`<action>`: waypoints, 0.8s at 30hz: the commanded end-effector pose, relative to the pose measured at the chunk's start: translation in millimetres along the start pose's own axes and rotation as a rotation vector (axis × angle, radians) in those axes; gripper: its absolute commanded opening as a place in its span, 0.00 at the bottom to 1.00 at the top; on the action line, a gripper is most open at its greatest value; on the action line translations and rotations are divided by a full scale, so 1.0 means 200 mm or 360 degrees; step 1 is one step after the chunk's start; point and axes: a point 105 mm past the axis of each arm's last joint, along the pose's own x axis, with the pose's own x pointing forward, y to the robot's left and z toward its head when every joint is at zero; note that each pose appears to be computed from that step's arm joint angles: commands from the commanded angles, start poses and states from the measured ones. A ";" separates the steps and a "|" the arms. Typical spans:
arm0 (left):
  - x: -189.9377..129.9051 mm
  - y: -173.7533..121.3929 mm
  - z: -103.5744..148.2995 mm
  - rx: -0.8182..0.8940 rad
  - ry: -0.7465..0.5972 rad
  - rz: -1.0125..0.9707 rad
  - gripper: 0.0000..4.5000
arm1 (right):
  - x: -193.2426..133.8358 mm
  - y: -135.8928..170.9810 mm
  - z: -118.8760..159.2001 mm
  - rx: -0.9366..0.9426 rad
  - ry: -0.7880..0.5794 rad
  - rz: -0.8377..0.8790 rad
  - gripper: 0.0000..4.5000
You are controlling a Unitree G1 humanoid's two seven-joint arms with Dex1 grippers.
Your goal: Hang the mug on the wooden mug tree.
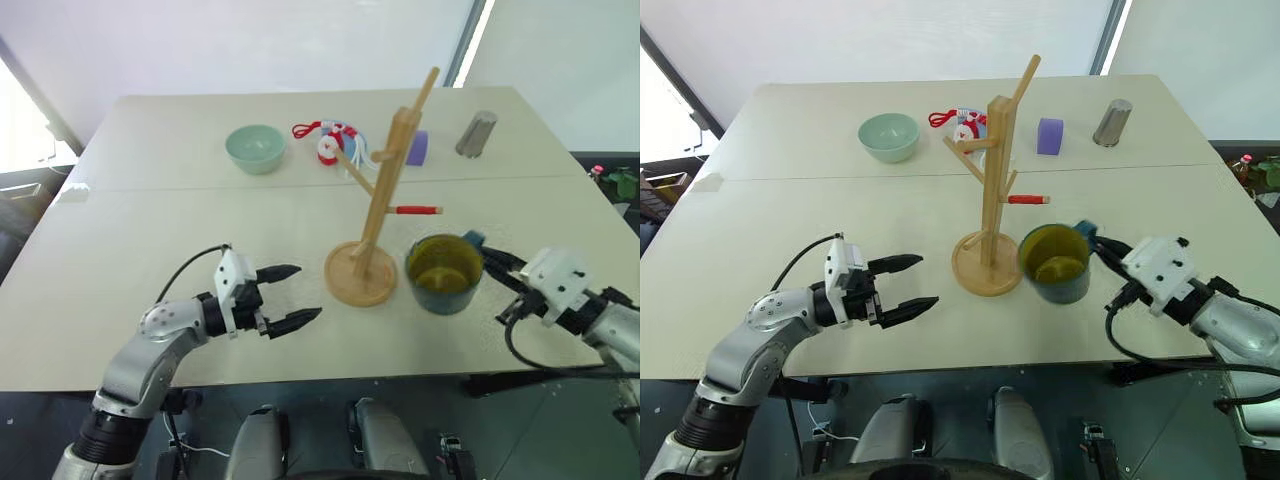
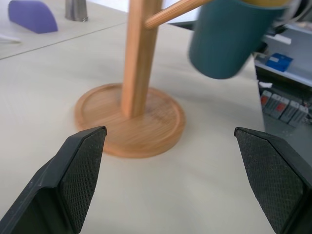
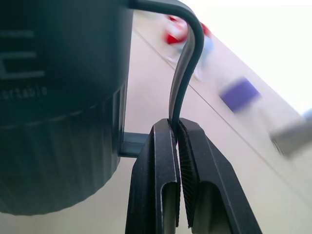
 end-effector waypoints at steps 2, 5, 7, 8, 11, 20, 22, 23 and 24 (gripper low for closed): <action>-0.03 0.04 0.07 0.0090 -0.0054 0.0020 1.00 | 0.03 -0.04 0.22 -0.0171 -0.0147 0.0030 0.02; -0.03 0.04 0.07 0.0093 -0.0054 0.0023 1.00 | 0.04 -0.05 0.27 -0.0240 -0.0160 0.0056 0.02; -0.04 0.04 0.07 0.0091 -0.0065 0.0020 1.00 | 0.05 -0.06 0.30 -0.0263 -0.0170 0.0056 0.02; -0.04 0.04 0.07 0.0089 -0.0072 0.0018 1.00 | 0.05 -0.07 0.31 -0.0267 -0.0173 0.0054 0.02; -0.04 0.04 0.08 0.0092 -0.0088 -0.0005 1.00 | 0.05 -0.07 0.31 -0.0288 -0.0163 0.0061 0.02; -0.02 0.00 0.19 0.0113 -0.0161 -0.0125 1.00 | 0.07 -0.10 0.35 -0.0339 -0.0179 0.0056 0.02; -0.01 -0.02 0.22 0.0120 -0.0177 -0.0173 1.00 | 0.08 -0.10 0.35 -0.0354 -0.0169 0.0068 0.02; -0.01 -0.03 0.24 0.0125 -0.0182 -0.0191 1.00 | 0.08 -0.10 0.35 -0.0362 -0.0166 0.0074 0.02; -0.01 -0.04 0.25 0.0130 -0.0183 -0.0207 1.00 | 0.09 -0.10 0.35 -0.0363 -0.0163 0.0079 0.02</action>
